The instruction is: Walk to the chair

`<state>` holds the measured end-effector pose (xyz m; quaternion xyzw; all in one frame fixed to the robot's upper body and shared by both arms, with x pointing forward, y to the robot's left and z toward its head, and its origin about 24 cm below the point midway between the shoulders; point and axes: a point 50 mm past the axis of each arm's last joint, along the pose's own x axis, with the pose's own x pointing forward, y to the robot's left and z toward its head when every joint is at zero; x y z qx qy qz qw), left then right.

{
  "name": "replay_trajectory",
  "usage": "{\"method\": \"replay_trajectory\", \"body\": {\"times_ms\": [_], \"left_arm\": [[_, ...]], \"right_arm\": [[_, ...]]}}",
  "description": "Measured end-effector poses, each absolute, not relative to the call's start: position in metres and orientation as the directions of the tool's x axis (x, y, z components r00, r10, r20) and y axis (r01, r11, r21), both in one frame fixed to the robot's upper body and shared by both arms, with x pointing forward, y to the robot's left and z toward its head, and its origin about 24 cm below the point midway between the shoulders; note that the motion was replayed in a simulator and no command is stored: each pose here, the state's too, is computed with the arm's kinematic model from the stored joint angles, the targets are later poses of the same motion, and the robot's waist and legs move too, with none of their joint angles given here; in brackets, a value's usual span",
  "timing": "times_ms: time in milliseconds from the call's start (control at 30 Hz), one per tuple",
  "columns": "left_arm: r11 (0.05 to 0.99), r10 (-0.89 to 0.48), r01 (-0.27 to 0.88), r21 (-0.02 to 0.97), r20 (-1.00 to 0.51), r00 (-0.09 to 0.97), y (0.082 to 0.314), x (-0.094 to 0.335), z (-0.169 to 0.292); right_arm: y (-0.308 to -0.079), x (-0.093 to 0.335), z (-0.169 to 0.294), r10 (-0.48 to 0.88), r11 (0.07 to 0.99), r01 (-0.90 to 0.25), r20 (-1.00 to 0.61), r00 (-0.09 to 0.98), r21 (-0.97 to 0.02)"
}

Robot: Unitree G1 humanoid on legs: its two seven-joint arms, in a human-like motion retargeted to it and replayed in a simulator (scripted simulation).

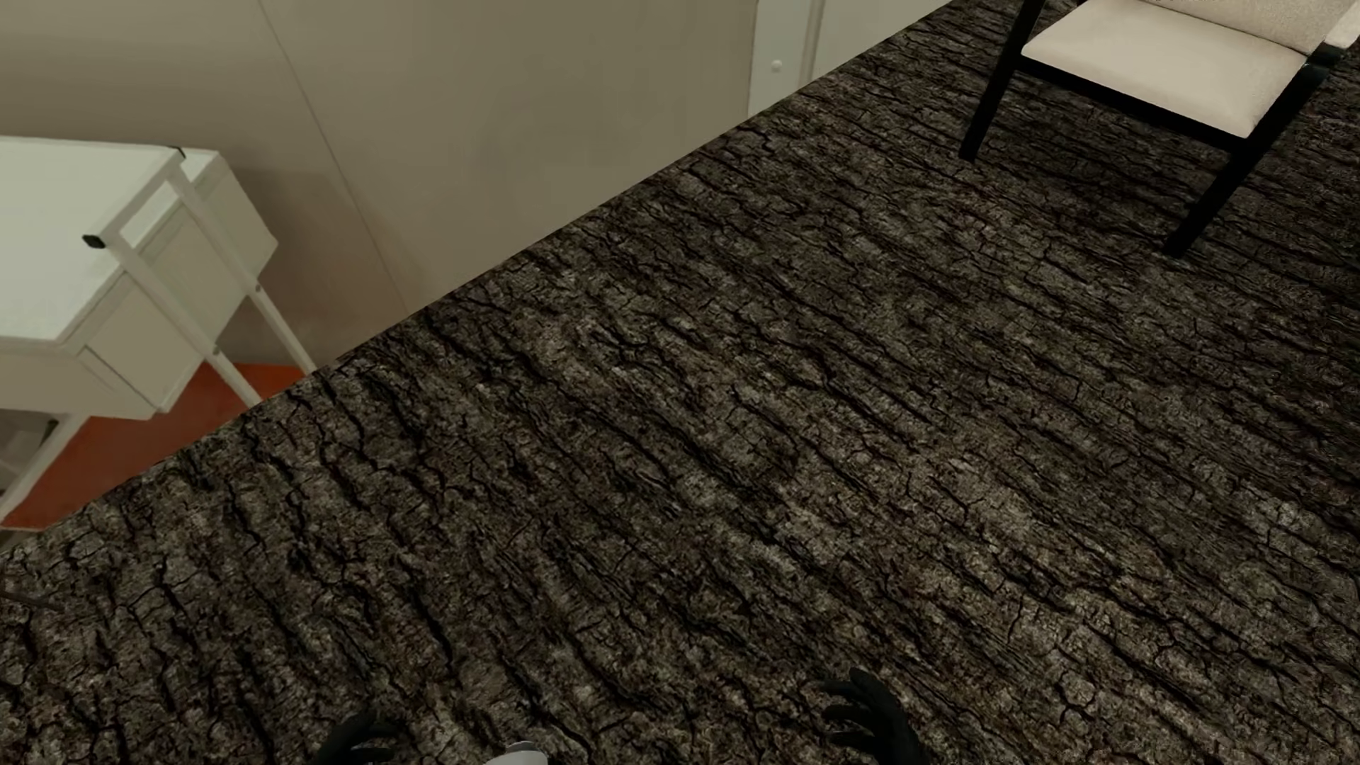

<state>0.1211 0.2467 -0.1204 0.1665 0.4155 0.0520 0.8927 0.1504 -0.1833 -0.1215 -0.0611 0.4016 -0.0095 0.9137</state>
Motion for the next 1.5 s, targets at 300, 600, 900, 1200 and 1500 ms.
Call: {"method": "replay_trajectory", "body": {"times_ms": [300, 600, 900, 1200, 1500], "left_arm": [[0.982, 0.088, 0.048, 0.183, -0.666, 0.74, 0.19, 0.147, -0.115], [0.98, 0.149, -0.07, 0.187, -0.454, 0.878, 0.174, 0.216, -0.075], [0.937, 0.298, -0.115, 0.33, -0.584, 0.756, 0.242, 0.17, -0.095], [0.955, 0.176, 0.09, 0.281, -0.788, 0.59, 0.235, 0.095, -0.13], [0.975, 0.132, -0.002, 0.224, -0.567, 0.813, 0.198, 0.194, -0.096]], "right_arm": [[-0.208, 0.091, -0.14, -0.198, 0.976, 0.019, -0.851, 0.486, -0.217], [-0.222, 0.057, -0.147, -0.118, 0.99, -0.027, -0.905, 0.409, -0.141], [-0.212, 0.108, -0.131, -0.094, 0.993, -0.002, -0.817, 0.569, -0.115], [-0.179, 0.163, -0.114, -0.084, 0.996, 0.035, -0.711, 0.698, -0.084], [-0.2, 0.084, -0.143, -0.125, 0.961, -0.173, -0.898, 0.422, -0.215]]}}
